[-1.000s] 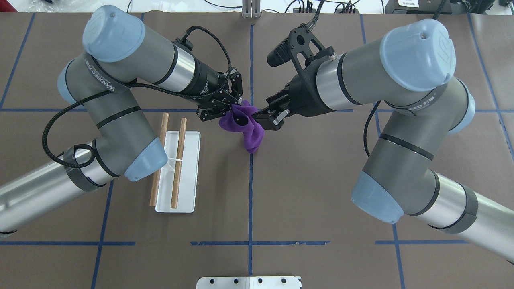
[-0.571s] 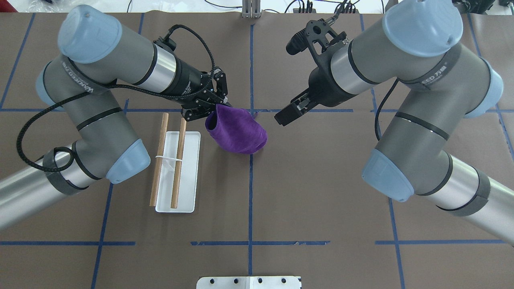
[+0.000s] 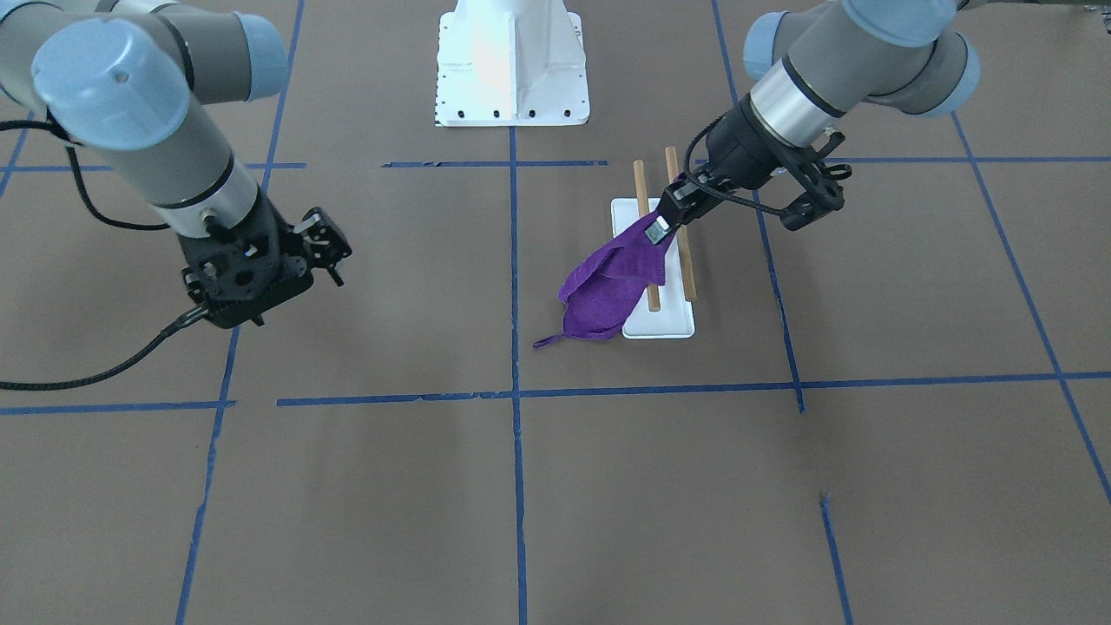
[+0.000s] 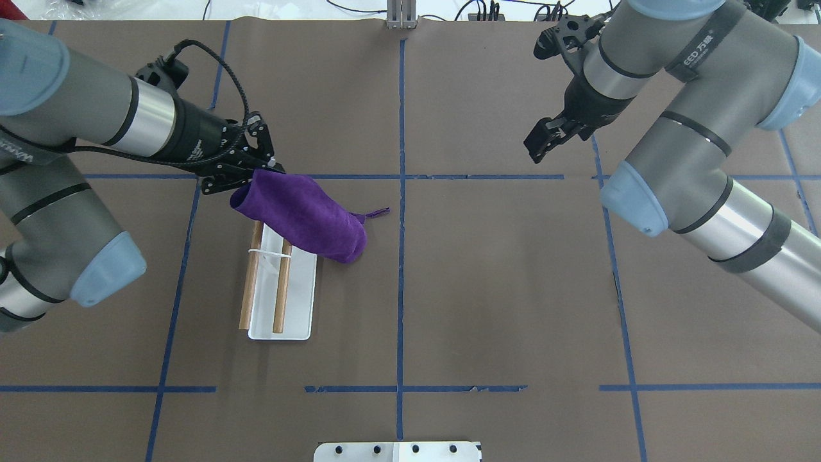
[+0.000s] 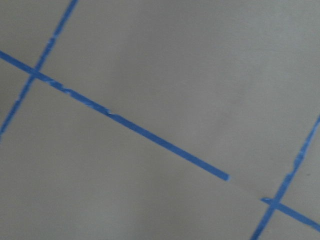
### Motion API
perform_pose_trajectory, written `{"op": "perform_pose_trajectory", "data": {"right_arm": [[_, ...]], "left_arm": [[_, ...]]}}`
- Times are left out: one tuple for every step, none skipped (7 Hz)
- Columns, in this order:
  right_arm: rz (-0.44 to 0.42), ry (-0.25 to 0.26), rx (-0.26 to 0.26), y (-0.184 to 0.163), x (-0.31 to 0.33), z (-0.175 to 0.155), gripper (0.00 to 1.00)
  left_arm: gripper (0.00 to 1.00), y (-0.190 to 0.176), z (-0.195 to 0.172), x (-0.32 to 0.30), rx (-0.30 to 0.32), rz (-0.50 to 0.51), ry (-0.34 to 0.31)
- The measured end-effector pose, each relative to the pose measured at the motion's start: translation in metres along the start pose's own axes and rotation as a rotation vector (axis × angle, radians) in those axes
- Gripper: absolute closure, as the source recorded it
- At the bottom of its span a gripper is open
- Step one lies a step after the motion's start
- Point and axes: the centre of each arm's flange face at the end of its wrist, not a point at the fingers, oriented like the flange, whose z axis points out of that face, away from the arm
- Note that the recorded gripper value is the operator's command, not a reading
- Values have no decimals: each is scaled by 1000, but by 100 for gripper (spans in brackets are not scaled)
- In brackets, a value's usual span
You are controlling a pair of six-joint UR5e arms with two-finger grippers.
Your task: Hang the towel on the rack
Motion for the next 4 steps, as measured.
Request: {"op": "perform_pose_trajectory", "data": {"right_arm": [[-28, 40, -36, -4, 54, 11, 0], [-66, 68, -61, -2, 104, 14, 0], [-101, 86, -77, 6, 146, 12, 0], [-126, 98, -85, 16, 175, 7, 0]], "left_arm": [[100, -15, -1, -35, 20, 43, -44], [100, -27, 0, -62, 35, 73, -82], [100, -37, -1, -79, 49, 93, -106], [87, -47, -4, -94, 61, 113, -126]]}}
